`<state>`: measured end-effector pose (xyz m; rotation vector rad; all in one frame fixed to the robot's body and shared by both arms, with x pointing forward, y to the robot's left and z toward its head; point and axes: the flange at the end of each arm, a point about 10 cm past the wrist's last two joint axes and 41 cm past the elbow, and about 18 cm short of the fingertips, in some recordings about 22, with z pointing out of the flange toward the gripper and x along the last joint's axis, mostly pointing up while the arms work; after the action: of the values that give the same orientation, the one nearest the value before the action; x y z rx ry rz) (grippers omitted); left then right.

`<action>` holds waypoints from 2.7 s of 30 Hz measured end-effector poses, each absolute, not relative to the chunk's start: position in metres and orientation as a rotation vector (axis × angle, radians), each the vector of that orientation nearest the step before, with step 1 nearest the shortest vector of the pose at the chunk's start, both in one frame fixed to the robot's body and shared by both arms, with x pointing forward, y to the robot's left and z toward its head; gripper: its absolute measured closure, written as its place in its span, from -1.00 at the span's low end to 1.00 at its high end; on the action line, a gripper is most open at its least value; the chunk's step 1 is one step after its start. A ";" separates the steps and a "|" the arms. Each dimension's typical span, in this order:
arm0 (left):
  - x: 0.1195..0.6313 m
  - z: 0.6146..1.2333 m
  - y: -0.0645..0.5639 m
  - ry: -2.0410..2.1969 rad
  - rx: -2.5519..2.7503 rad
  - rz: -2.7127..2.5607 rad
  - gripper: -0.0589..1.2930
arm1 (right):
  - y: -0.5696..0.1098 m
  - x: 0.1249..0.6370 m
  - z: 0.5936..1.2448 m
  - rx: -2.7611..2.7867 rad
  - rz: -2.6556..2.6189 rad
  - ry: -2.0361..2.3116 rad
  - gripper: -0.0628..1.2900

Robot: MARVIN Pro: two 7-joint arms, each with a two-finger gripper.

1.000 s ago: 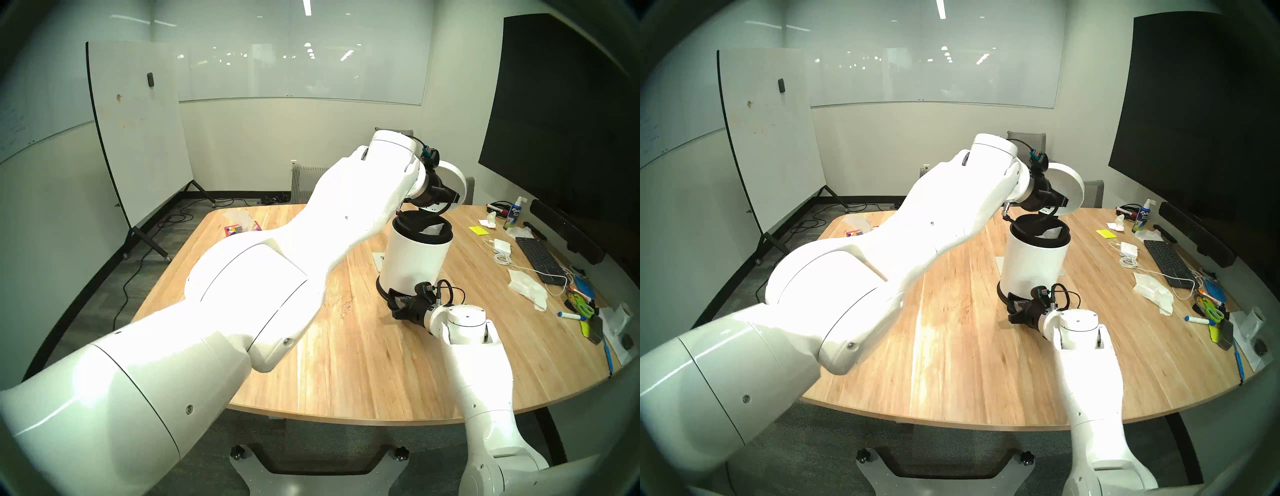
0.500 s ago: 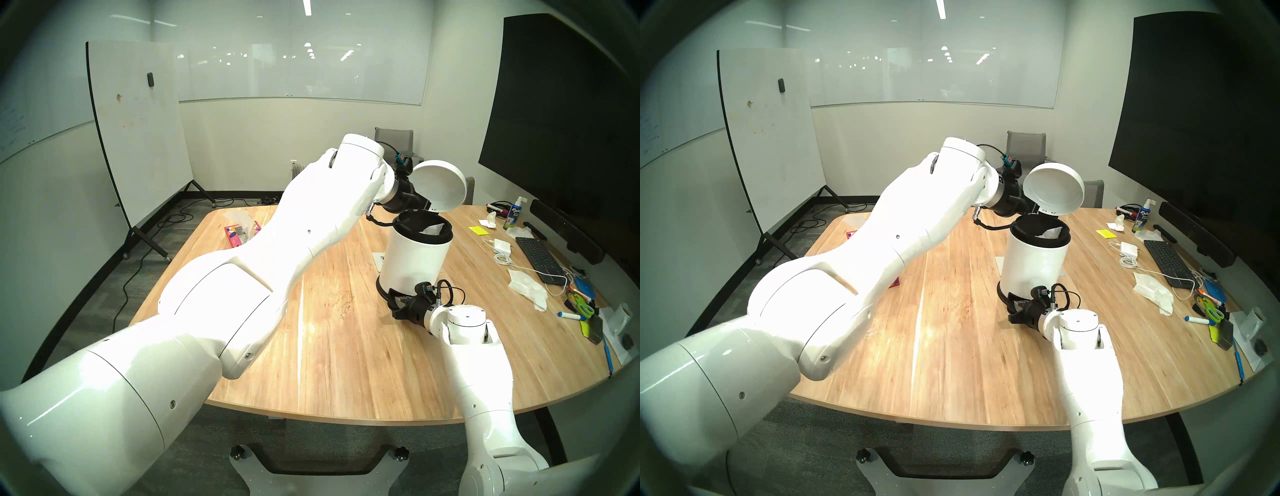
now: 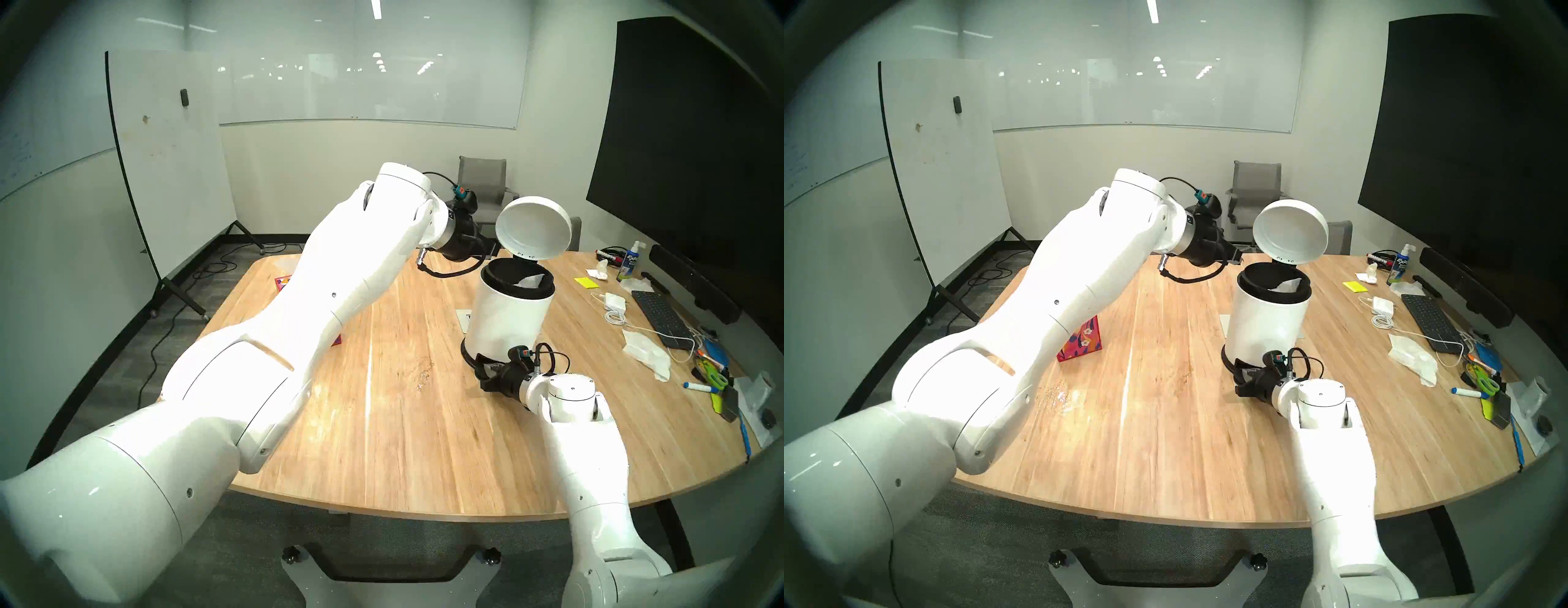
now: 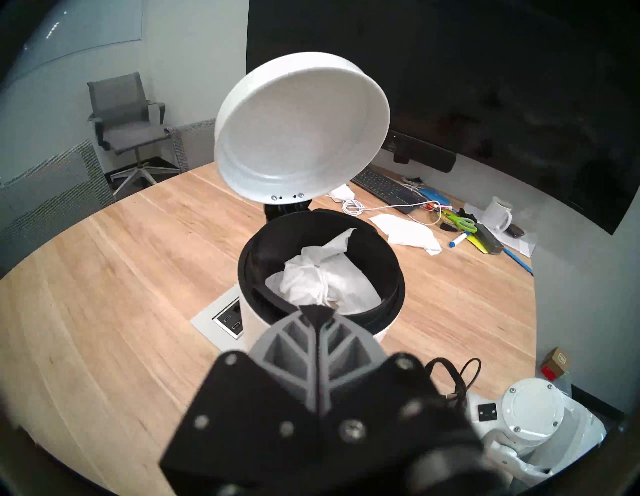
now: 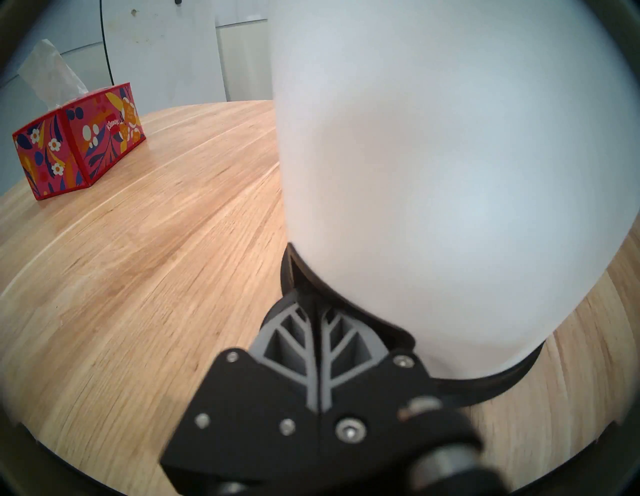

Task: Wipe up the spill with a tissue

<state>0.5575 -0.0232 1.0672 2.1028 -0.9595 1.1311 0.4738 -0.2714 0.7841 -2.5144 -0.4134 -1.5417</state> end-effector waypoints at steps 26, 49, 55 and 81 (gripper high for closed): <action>0.519 1.017 0.098 -0.946 2.091 1.101 0.94 | -0.271 0.474 0.784 -2.514 -1.545 -0.412 0.94; 0.442 0.994 0.182 -1.029 2.069 1.032 0.94 | -0.271 0.462 0.790 -2.528 -1.544 -0.449 0.94; 0.421 0.991 0.194 -1.071 2.074 1.031 0.94 | -0.277 0.451 0.799 -2.531 -1.555 -0.468 0.95; 0.375 0.968 0.223 -1.137 2.090 0.959 0.94 | -0.283 0.414 0.881 -2.346 -1.755 -0.625 0.95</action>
<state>0.3754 0.2233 0.9676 2.0902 -1.1371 0.9587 0.4136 -0.2834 0.8809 -2.3462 -0.6247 -1.7547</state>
